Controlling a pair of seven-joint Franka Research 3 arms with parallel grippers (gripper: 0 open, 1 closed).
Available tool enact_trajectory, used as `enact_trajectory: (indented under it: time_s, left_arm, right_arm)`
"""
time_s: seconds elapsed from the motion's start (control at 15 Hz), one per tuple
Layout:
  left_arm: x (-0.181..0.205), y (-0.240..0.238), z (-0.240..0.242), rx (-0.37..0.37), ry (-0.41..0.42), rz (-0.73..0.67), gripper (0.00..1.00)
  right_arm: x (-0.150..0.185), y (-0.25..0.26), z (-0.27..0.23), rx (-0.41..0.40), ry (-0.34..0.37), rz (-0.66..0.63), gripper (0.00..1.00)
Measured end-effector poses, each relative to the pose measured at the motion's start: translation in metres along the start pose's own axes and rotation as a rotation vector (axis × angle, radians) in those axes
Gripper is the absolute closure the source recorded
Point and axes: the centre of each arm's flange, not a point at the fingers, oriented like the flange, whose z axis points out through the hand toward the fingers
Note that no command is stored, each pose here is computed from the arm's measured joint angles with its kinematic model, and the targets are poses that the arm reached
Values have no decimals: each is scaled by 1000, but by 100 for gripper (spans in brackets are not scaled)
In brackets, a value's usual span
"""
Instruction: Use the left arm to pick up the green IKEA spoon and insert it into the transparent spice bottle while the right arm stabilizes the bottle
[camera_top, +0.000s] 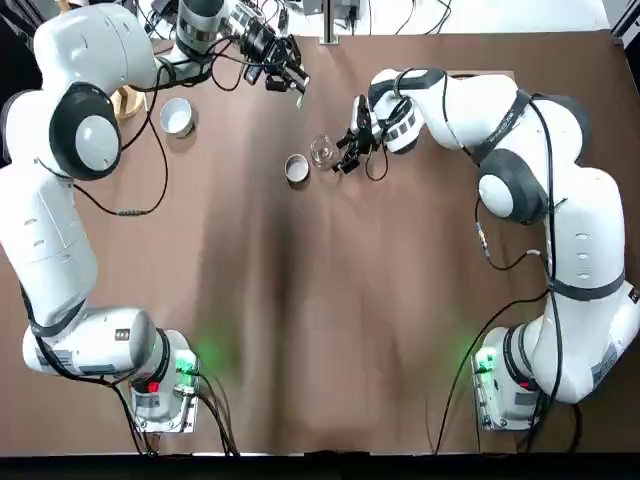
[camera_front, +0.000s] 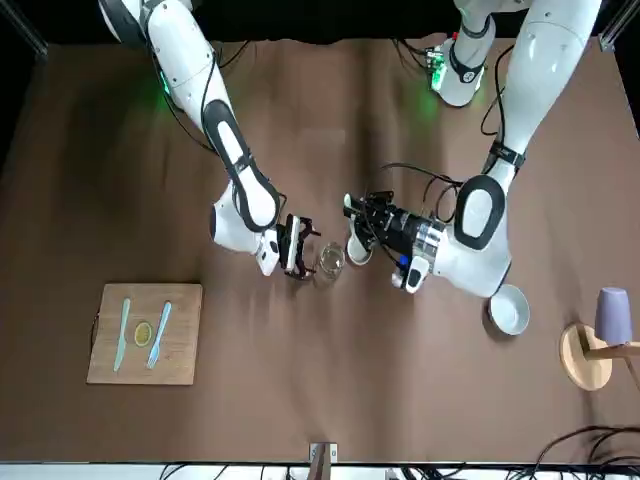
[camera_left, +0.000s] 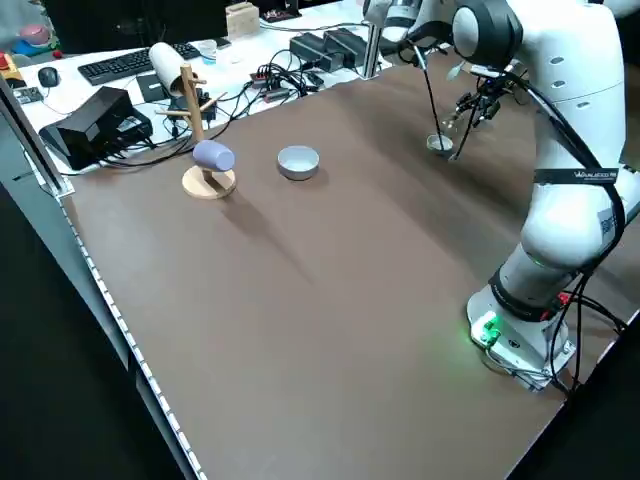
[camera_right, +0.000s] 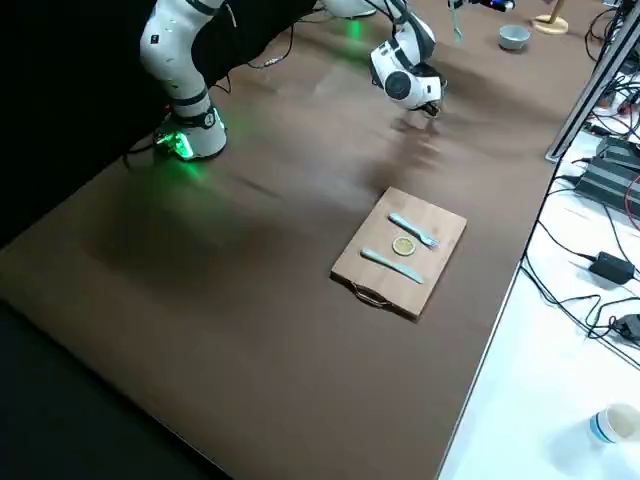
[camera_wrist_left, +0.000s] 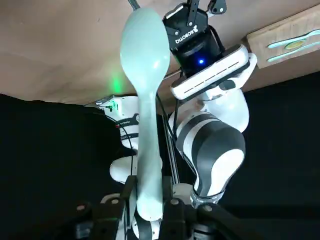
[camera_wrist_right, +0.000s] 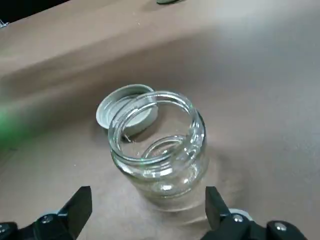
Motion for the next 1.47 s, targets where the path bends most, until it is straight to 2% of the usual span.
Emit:
enact_trajectory:
  time_s: [0.53, 1.07, 1.2, 1.47]
  left_arm:
    - [16, -2, 36, 49, -30, -50, 76]
    - [35, -4, 41, 52, -46, -78, 76]
    - [45, -5, 45, 41, -59, -95, 76]
    - [61, -3, 55, -15, -150, -148, 76]
  right_arm:
    - [4, 6, 13, -52, -18, -21, 0]
    - [3, 8, 24, -57, -3, -3, 3]
    - [3, 8, 26, -58, 3, 2, 4]
    - [10, 6, 30, -58, 16, 1, 4]
